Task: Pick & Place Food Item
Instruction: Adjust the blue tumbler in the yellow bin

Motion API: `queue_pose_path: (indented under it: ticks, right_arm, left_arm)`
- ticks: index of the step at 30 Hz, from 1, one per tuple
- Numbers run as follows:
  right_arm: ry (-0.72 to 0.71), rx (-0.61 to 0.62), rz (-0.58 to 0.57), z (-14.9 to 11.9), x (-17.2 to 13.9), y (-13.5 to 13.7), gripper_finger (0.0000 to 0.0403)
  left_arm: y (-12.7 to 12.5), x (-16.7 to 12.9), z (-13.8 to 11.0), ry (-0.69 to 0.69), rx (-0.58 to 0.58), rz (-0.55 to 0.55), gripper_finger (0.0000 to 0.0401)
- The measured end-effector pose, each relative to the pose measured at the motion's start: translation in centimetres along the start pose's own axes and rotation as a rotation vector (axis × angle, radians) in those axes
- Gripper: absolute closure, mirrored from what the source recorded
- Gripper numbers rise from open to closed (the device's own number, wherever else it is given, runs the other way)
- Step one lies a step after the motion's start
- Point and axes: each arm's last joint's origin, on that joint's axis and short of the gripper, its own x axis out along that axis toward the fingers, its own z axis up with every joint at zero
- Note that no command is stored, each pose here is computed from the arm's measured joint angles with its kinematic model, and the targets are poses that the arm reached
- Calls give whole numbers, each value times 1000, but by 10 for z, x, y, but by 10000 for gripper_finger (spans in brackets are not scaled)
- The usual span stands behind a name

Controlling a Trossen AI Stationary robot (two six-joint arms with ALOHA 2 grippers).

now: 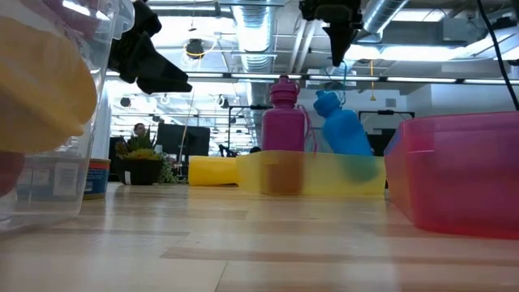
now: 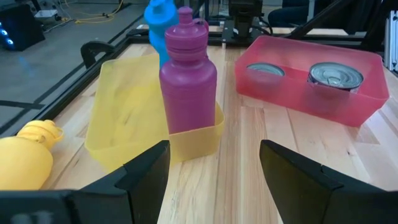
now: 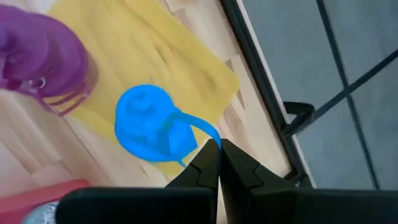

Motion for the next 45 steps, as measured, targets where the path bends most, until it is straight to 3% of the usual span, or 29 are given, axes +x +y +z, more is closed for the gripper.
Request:
queue_pose_path:
  ticks: [4,11,18,31,45]
  right_arm:
    - [-15,56,29,-7,-1,-7,403]
    - [-245,103,208,-21,-16,3,403]
    - [-388,169,257,-46,-22,4,403]
    - [-479,314,255,-102,34,16,403]
    - [-539,466,176,-154,65,15,403]
  left_arm:
    - [0,0,-1,15,2,1,160]
    - [0,0,-1,9,1,4,160]
    - [0,0,-1,7,1,4,160]
    - [0,0,2,-18,-2,2,160]
    - [0,0,3,-26,-9,-4,160]
